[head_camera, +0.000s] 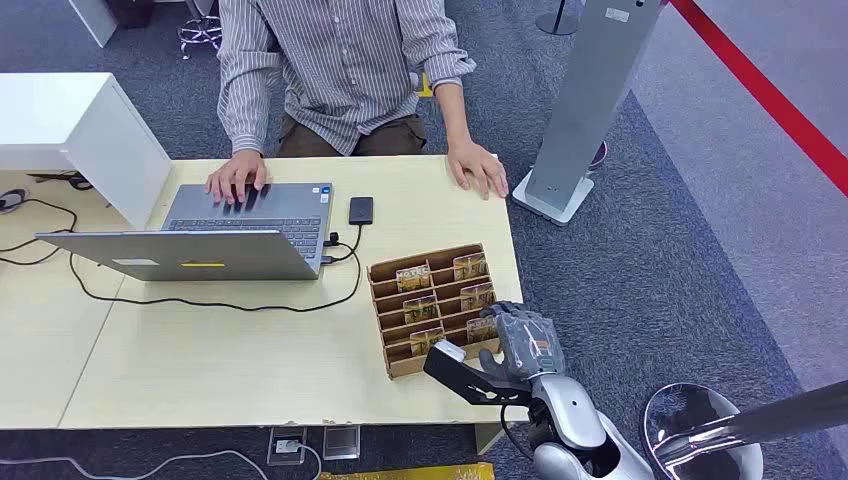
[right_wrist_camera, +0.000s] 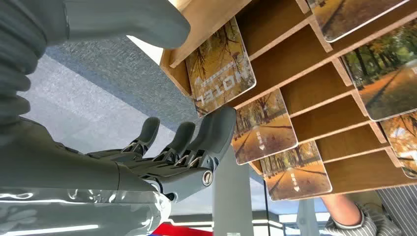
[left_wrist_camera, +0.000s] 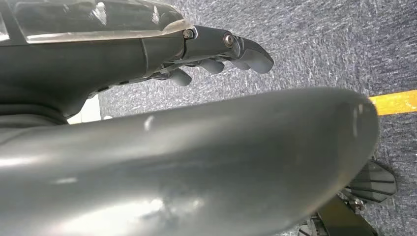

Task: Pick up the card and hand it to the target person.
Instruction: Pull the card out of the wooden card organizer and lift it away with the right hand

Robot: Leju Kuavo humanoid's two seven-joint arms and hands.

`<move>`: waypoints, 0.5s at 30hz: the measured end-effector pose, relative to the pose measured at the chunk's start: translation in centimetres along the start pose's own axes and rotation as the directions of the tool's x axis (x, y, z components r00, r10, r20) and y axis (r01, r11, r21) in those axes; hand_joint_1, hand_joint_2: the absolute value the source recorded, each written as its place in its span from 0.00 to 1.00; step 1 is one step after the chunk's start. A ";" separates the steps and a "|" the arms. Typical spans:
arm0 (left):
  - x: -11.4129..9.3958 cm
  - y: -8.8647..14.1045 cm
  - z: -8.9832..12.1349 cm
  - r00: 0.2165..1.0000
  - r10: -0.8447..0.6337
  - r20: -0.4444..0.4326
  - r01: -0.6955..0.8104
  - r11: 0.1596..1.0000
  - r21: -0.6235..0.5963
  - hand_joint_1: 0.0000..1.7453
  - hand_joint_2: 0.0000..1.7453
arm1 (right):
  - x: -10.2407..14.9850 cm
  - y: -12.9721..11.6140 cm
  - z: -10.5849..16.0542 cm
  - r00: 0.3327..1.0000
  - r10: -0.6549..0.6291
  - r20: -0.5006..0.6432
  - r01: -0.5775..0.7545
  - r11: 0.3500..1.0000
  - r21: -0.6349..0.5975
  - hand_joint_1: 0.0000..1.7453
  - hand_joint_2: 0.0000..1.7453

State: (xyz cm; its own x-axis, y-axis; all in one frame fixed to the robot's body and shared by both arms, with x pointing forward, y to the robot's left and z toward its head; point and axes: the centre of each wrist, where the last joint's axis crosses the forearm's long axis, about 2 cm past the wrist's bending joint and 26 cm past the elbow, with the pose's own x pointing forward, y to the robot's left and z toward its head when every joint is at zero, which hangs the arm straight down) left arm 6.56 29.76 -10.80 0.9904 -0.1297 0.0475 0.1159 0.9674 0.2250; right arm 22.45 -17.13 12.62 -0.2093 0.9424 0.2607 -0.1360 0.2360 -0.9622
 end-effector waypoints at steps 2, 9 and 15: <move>0.0 0.0 0.0 1.000 0.000 0.000 0.000 1.000 0.000 0.00 0.00 | 0.0 0.0 0.0 1.000 0.000 0.000 0.000 1.000 0.000 0.40 1.00; 0.0 0.0 0.0 1.000 -0.006 0.002 0.006 1.000 0.001 0.00 0.00 | -0.1 0.0 0.0 1.000 0.001 -0.003 -0.001 1.000 0.000 0.38 1.00; 0.0 0.0 0.0 1.000 -0.008 0.003 0.008 1.000 0.000 0.00 0.00 | -0.1 0.0 -0.1 1.000 0.004 -0.006 -0.004 1.000 -0.002 0.41 1.00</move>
State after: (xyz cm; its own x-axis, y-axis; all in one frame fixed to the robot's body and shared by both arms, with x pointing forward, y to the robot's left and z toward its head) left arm 6.57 29.76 -10.80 0.9892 -0.1381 0.0483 0.1239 0.9663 0.2257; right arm 22.53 -17.22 12.58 -0.2044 0.9446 0.2568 -0.1336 0.2329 -0.9633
